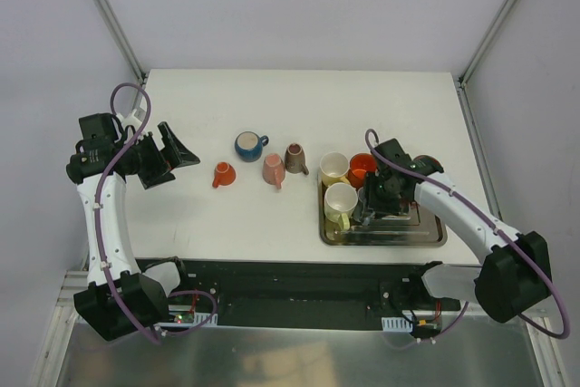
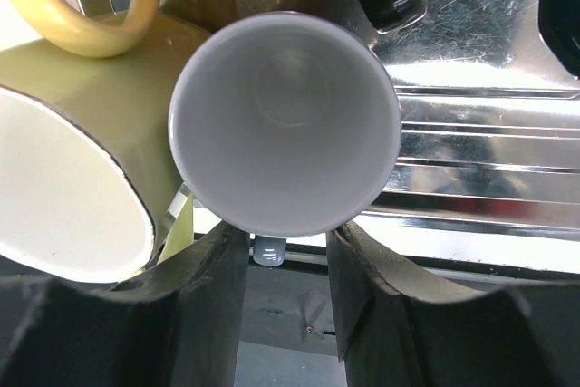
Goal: Turn the mug right side up
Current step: Place the cup on the tray, then move the tray to the center of the board.
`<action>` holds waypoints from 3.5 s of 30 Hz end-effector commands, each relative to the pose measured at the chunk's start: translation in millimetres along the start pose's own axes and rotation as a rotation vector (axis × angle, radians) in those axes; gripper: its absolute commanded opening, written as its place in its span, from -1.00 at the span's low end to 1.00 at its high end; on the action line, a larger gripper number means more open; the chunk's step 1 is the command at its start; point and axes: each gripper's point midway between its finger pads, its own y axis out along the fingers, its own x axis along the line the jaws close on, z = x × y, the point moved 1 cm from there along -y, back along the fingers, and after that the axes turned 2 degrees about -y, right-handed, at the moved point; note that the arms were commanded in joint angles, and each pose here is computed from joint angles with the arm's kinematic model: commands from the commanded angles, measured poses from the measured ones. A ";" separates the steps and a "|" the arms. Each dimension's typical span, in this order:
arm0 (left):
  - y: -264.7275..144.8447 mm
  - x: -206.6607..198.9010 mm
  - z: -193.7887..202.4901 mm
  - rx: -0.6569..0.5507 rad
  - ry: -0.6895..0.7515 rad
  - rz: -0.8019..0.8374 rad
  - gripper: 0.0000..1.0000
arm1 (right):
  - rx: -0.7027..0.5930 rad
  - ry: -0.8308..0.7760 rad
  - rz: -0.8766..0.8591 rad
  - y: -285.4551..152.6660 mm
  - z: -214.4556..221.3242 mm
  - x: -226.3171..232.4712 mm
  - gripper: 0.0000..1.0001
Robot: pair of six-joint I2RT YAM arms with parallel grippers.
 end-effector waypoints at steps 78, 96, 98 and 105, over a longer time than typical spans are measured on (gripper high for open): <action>129.6 -127.3 280.4 0.184 1.840 1.029 0.45 | -0.164 -0.110 -0.234 5.3 -44.4 -231.7 0.18; 212.5 -109.4 347.7 0.239 1.959 1.031 -0.10 | -0.122 -0.146 -0.299 19.3 -22.7 -223.0 0.07; 215.9 -107.1 348.4 0.245 1.966 1.024 -0.12 | -0.112 -0.136 -0.295 21.3 -21.1 -224.1 0.07; 226.2 -106.6 349.8 0.249 1.969 0.996 -0.23 | -0.092 -0.105 -0.258 31.9 -22.5 -235.8 -0.01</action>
